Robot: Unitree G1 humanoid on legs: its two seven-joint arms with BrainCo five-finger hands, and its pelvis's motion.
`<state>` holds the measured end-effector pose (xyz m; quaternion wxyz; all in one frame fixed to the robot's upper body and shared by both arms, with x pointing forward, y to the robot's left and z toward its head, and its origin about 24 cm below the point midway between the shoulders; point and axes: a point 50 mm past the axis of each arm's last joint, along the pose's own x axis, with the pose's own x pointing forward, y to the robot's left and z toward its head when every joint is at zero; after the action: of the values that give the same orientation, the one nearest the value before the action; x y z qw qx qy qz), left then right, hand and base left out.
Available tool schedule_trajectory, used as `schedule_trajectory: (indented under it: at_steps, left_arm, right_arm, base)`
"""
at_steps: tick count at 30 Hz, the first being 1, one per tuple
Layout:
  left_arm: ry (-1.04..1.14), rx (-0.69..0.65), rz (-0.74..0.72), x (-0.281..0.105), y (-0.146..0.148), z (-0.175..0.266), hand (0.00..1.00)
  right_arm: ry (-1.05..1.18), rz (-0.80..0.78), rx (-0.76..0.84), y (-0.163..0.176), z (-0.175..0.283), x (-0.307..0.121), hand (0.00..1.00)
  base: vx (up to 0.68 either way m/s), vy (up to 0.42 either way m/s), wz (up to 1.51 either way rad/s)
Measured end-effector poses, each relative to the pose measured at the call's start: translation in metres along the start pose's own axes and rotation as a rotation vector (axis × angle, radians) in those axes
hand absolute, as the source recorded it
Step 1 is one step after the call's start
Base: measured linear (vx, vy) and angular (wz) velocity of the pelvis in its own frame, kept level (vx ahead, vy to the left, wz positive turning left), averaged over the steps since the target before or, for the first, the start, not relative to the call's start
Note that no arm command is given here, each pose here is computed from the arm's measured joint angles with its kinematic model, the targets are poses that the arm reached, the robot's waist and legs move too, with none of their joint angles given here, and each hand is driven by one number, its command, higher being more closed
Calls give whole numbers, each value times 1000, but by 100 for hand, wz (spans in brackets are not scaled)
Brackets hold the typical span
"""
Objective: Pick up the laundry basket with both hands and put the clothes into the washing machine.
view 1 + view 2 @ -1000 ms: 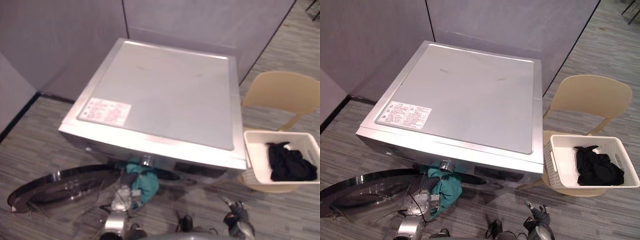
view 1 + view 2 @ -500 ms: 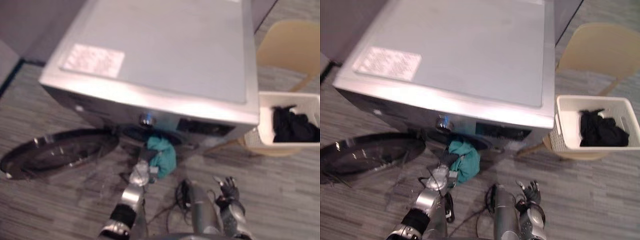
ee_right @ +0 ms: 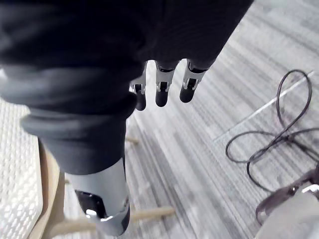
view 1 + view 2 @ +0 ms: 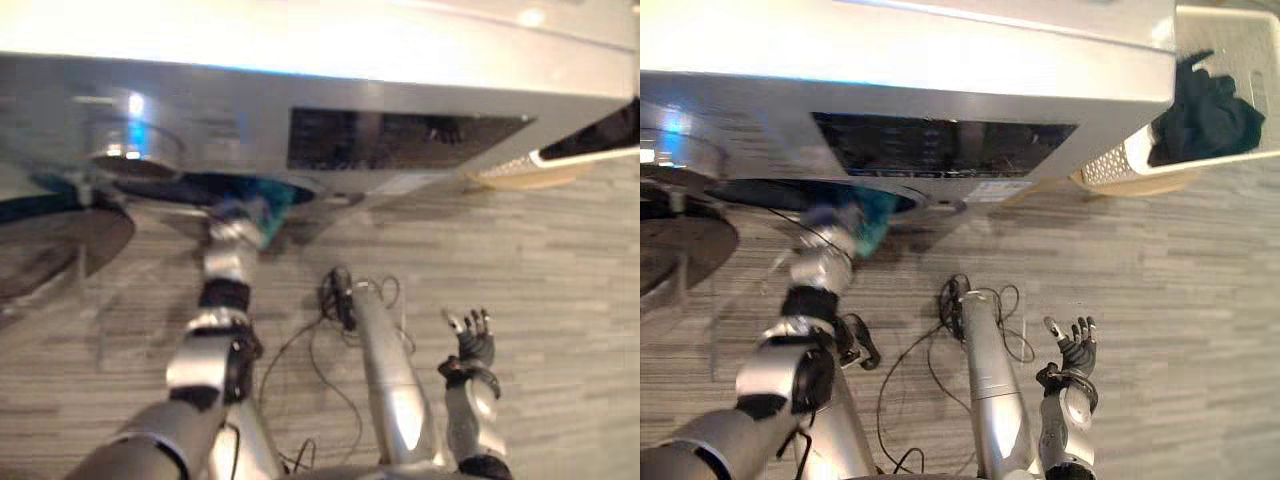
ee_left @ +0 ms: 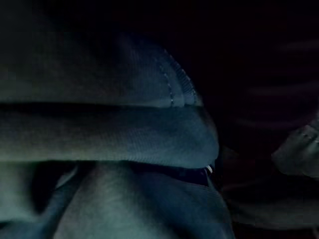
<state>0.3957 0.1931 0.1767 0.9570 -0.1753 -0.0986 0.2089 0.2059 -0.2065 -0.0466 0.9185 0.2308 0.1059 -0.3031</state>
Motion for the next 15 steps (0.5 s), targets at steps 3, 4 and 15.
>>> schedule_trajectory:
  at_steps: [3,4,15]
  left_arm:
    - [-133,-107,18,21,-3,62,100]
    - [-154,-133,14,23,-6,73,100]
    - [-483,-56,-12,23,-25,190,0]
  right_arm:
    - [-7,-37,9,-10,1,0,0]
    - [-5,-47,13,-13,0,0,0]
    - [55,-30,60,-22,-14,-5,0]
  base:
    - [18,58,-43]
    - [21,78,-23]
    - [20,98,-28]
